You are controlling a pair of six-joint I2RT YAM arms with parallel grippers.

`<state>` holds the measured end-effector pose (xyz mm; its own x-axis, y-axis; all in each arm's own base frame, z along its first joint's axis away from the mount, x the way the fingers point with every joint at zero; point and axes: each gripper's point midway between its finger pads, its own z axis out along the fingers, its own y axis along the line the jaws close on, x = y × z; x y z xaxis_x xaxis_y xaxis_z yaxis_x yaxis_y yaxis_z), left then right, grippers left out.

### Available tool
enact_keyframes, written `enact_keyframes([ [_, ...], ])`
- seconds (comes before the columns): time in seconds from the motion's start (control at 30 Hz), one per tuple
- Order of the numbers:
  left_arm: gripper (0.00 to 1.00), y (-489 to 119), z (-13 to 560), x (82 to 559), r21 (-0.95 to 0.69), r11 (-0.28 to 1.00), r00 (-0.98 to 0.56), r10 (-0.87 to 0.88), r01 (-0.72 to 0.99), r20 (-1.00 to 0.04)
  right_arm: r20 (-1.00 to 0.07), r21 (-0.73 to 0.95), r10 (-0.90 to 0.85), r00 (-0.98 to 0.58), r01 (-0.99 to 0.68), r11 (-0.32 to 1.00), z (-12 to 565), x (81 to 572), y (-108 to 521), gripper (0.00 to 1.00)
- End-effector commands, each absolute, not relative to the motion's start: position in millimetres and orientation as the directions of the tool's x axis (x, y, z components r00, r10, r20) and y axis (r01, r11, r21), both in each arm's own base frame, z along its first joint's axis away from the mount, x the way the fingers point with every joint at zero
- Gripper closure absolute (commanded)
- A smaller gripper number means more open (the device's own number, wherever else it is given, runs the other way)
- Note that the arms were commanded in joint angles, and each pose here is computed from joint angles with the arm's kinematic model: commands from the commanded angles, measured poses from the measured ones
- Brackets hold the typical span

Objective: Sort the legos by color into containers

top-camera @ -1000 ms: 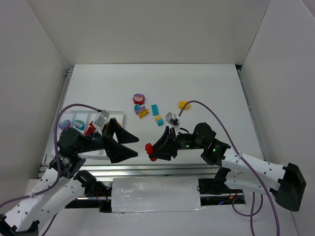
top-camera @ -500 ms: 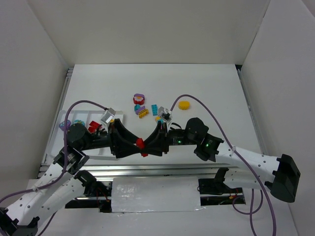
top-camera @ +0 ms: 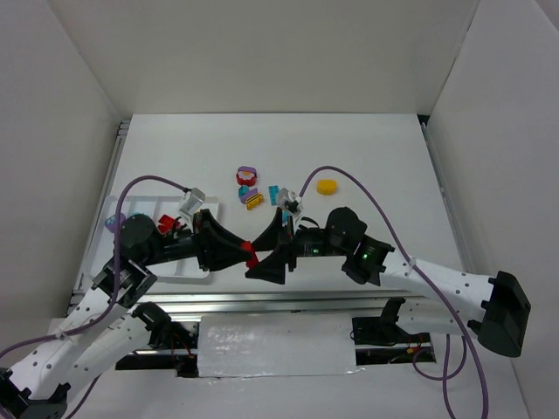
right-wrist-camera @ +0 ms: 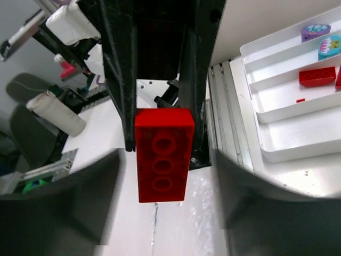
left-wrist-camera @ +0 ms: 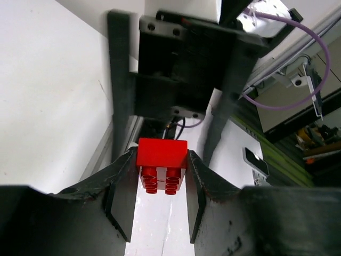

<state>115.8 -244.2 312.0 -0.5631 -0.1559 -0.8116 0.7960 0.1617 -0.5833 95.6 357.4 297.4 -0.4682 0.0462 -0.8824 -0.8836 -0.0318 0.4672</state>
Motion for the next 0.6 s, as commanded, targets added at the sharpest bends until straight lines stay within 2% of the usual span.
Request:
enact_keyframes([
  [0.0, 1.00, -241, 341, 132, -0.534, 0.229, -0.485, -0.236, 0.814, -0.842, -0.914, 0.401, 0.073, -0.399, -0.916, 0.005, 303, 108, 363, 0.01],
  [0.07, 1.00, -237, 343, 151, -0.544, 0.329, -0.479, -0.260, 0.772, -0.838, -0.908, 0.418, 0.064, -0.413, -0.904, 0.093, 289, 124, 362, 0.00],
  [0.1, 1.00, -228, 331, 169, -0.557, 0.438, -0.486, -0.273, 0.705, -0.830, -0.901, 0.434, 0.056, -0.430, -0.891, 0.131, 279, 132, 360, 0.00],
  [0.17, 1.00, -218, 332, 193, -0.555, 0.557, -0.479, -0.293, 0.617, -0.827, -0.879, 0.475, 0.059, -0.474, -0.854, 0.211, 264, 151, 353, 0.00],
  [0.2, 1.00, -197, 313, 214, -0.547, 0.694, -0.488, -0.313, 0.468, -0.815, -0.863, 0.498, 0.057, -0.503, -0.826, 0.264, 249, 160, 350, 0.00],
  [0.27, 1.00, -171, 307, 239, -0.522, 0.803, -0.473, -0.355, 0.287, -0.806, -0.815, 0.559, 0.098, -0.572, -0.727, 0.398, 229, 187, 340, 0.00],
  [0.3, 1.00, -147, 292, 243, -0.494, 0.859, -0.491, -0.377, 0.131, -0.786, -0.792, 0.571, 0.089, -0.605, -0.681, 0.458, 215, 192, 335, 0.00],
  [0.33, 1.00, -100, 275, 264, -0.403, 0.906, -0.424, -0.418, -0.130, -0.803, -0.774, 0.582, 0.096, -0.625, -0.644, 0.497, 207, 197, 332, 0.00],
  [0.4, 1.00, -50, 247, 262, -0.332, 0.843, -0.406, -0.505, -0.424, -0.762, -0.760, 0.569, 0.103, -0.641, -0.582, 0.580, 191, 206, 323, 0.00],
  [0.43, 1.00, -14, 231, 270, -0.302, 0.769, -0.366, -0.560, -0.563, -0.743, -0.756, 0.571, 0.108, -0.646, -0.568, 0.593, 190, 208, 321, 0.00],
  [0.5, 1.00, 10, 197, 274, -0.301, 0.709, -0.373, -0.626, -0.638, -0.685, -0.756, 0.567, 0.111, -0.645, -0.561, 0.603, 188, 207, 317, 0.00],
  [0.57, 1.00, 44, 175, 285, -0.358, 0.603, -0.305, -0.726, -0.713, -0.616, -0.761, 0.563, 0.104, -0.640, -0.574, 0.595, 190, 205, 316, 0.00],
])
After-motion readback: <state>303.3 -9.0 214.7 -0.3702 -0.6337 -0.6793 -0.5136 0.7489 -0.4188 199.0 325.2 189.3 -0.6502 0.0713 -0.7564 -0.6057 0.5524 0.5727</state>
